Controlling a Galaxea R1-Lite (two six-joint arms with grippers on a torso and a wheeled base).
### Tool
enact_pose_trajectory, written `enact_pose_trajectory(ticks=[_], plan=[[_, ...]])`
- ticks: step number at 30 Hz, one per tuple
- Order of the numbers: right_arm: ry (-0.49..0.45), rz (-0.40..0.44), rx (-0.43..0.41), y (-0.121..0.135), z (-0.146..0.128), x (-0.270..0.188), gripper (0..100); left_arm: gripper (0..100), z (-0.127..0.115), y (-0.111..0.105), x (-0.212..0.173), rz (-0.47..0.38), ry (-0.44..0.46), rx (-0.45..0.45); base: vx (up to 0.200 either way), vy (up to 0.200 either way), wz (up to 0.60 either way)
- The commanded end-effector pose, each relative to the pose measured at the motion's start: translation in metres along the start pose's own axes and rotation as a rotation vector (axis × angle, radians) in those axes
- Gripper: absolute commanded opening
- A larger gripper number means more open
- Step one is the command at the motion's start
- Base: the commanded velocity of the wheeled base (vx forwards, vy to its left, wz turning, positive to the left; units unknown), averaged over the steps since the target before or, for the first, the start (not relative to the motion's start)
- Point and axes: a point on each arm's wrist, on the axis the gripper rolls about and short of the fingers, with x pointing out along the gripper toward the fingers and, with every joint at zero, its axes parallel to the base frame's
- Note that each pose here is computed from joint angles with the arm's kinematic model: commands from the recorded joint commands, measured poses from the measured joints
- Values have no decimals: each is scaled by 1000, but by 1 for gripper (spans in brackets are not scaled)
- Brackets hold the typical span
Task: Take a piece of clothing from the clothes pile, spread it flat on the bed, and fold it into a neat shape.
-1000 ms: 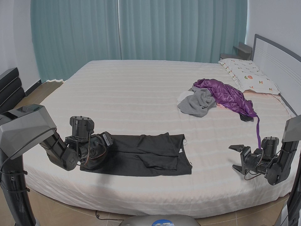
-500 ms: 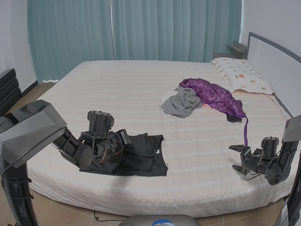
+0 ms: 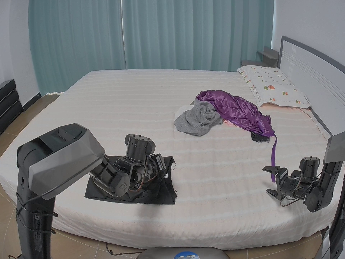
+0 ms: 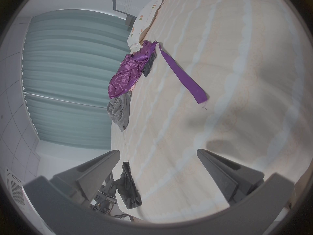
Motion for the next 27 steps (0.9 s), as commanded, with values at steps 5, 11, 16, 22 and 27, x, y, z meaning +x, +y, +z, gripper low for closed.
enact_pose_trajectory(ticks=[5, 11, 16, 22, 27], plan=[[1, -1, 0, 0, 0, 0, 100, 100, 3, -10, -9, -24, -10, -73, 0, 0, 0], [3, -3, 1, -1, -1, 0, 100, 100, 32, -13, -49, -66, -59, -142, 0, 0, 0], [4, -6, 0, -1, -1, -1, 100, 100, 43, 11, -65, -44, -60, -215, 0, 0, 0], [6, -9, -6, -2, -2, -1, 100, 100, 48, 26, -76, -26, -62, -317, 0, 0, 0], [8, -10, -11, -2, -2, -1, 100, 100, 46, 70, -93, -8, 2, -509, 0, 0, 0]])
